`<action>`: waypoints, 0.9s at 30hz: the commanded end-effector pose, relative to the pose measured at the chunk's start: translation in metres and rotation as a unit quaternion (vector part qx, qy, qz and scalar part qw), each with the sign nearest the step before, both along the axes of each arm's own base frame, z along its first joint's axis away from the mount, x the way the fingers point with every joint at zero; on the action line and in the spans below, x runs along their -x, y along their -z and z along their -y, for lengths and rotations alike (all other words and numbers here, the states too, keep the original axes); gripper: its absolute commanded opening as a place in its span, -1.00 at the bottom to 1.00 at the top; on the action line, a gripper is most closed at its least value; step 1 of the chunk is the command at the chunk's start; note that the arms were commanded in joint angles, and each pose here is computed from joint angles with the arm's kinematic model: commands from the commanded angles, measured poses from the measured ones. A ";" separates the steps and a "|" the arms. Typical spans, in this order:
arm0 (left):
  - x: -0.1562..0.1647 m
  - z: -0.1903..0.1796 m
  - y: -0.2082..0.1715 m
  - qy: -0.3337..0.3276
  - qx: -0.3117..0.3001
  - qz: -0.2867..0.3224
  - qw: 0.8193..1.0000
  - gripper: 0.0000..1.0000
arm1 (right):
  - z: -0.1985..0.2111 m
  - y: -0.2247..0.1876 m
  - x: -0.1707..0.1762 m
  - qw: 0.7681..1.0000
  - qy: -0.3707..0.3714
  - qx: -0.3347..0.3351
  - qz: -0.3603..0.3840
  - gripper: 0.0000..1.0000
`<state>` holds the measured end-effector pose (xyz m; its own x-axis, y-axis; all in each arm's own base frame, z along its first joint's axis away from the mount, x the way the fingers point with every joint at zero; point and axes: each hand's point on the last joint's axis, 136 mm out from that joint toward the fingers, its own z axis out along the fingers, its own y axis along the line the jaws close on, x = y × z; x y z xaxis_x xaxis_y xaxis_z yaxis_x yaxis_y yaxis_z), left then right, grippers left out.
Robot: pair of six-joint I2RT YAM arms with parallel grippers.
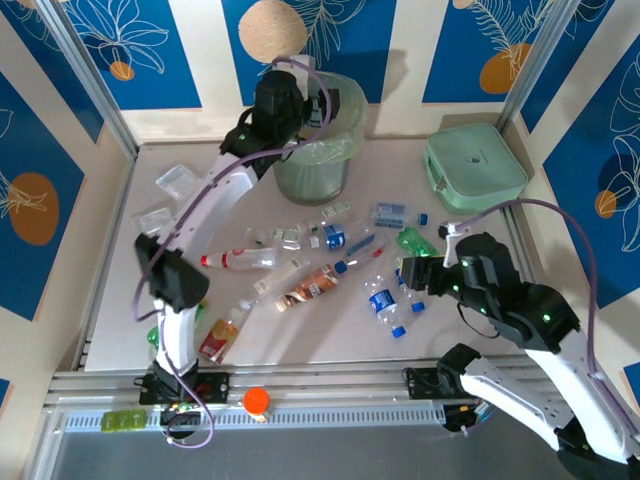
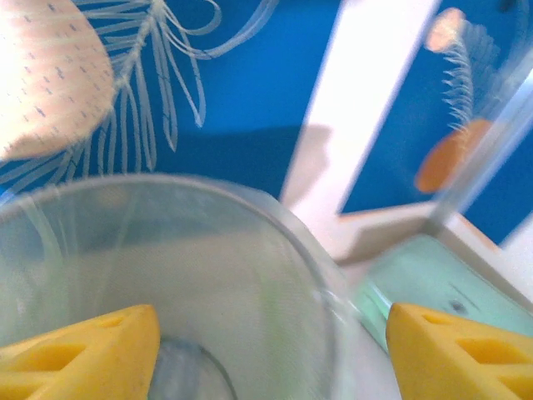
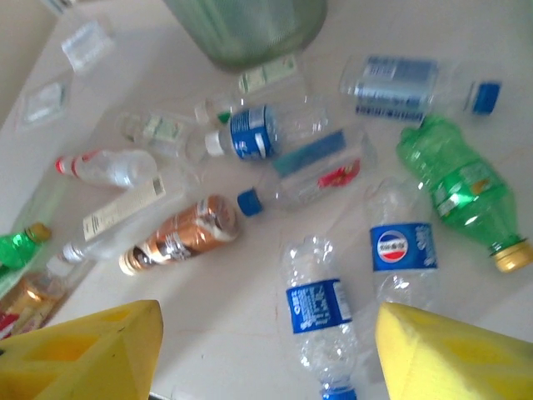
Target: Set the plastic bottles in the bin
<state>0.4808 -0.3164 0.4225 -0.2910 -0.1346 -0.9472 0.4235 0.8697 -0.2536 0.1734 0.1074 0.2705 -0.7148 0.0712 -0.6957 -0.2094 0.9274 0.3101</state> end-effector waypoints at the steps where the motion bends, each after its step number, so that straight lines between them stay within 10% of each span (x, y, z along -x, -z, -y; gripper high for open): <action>1: 0.058 0.011 0.032 0.049 0.015 -0.068 0.996 0.42 | -0.018 0.036 0.003 0.997 -0.013 -0.010 -0.077 0.37; 13: 0.230 -0.059 0.133 0.136 -0.025 -0.203 0.969 0.44 | -0.038 0.129 -0.022 0.965 -0.029 0.114 -0.233 0.41; 27: 0.287 -0.114 0.185 0.106 -0.060 -0.293 0.948 0.49 | -0.051 0.208 -0.041 0.919 -0.054 0.180 -0.345 0.51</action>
<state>0.2030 -0.2089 0.2461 -0.7337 0.0689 -0.6760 0.4430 0.8028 -0.3990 0.2091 0.1456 0.0617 -0.9895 -0.1405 -0.0333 -0.1417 0.9892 0.0365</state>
